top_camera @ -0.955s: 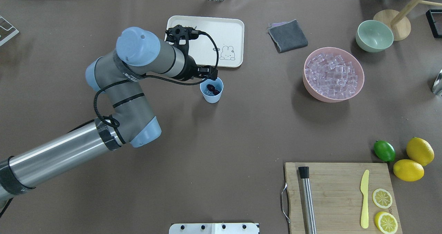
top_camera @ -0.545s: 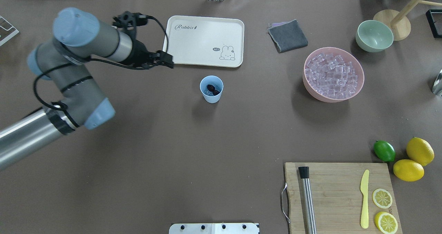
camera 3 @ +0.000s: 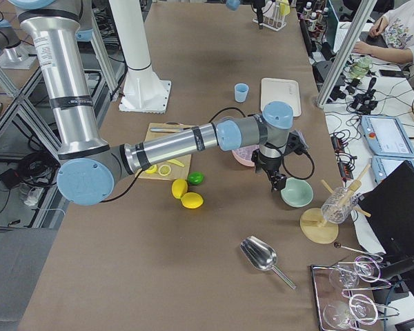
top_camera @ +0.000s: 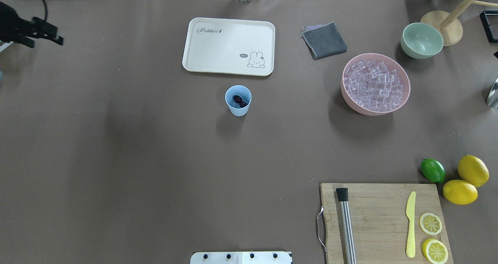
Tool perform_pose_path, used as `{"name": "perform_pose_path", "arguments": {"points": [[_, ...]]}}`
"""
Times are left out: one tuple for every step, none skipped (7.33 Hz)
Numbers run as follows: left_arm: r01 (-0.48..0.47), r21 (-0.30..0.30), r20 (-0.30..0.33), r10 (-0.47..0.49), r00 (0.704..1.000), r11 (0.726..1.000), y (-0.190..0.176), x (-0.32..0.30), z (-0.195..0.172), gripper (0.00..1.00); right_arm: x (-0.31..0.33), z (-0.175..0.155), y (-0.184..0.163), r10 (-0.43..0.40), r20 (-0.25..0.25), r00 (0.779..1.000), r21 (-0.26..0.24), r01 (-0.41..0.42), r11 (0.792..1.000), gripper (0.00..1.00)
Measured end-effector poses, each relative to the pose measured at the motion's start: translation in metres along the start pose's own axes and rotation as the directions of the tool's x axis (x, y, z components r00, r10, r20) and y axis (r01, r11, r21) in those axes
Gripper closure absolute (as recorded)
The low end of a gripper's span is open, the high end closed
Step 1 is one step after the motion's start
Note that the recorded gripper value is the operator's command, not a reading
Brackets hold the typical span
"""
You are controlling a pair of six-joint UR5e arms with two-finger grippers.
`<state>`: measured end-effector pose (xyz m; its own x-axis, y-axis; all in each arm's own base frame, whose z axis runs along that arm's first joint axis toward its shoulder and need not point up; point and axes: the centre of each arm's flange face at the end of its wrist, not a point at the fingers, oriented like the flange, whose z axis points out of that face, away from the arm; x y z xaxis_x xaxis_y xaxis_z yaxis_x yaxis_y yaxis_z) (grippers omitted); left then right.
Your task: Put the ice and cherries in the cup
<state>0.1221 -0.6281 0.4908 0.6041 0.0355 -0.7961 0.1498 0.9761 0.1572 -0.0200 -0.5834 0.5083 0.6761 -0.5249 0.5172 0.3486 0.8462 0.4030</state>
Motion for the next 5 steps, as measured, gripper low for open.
{"name": "perform_pose_path", "arguments": {"points": [[-0.028,-0.043,0.059,0.03,0.998,0.999,-0.008,-0.051,-0.028,0.02,0.002,0.002,-0.006,0.0,-0.005,1.0,-0.004,0.0,1.0,0.02],[-0.052,-0.088,0.101,0.061,0.993,0.995,-0.016,-0.085,-0.054,0.02,0.004,0.003,-0.01,0.0,-0.013,1.0,-0.01,0.0,1.0,0.02],[-0.073,-0.126,0.133,0.09,0.987,0.989,-0.023,-0.107,-0.08,0.02,0.004,0.007,-0.014,0.001,-0.016,1.0,-0.017,-0.001,1.0,0.02],[-0.088,-0.155,0.15,0.112,0.982,0.984,-0.025,-0.122,-0.097,0.02,0.003,0.01,-0.017,0.001,-0.018,1.0,-0.022,-0.001,1.0,0.01],[-0.089,-0.18,0.158,0.118,0.98,0.98,-0.021,-0.135,-0.102,0.02,0.005,0.011,-0.02,0.001,-0.018,1.0,-0.025,-0.001,1.0,0.02]]}}
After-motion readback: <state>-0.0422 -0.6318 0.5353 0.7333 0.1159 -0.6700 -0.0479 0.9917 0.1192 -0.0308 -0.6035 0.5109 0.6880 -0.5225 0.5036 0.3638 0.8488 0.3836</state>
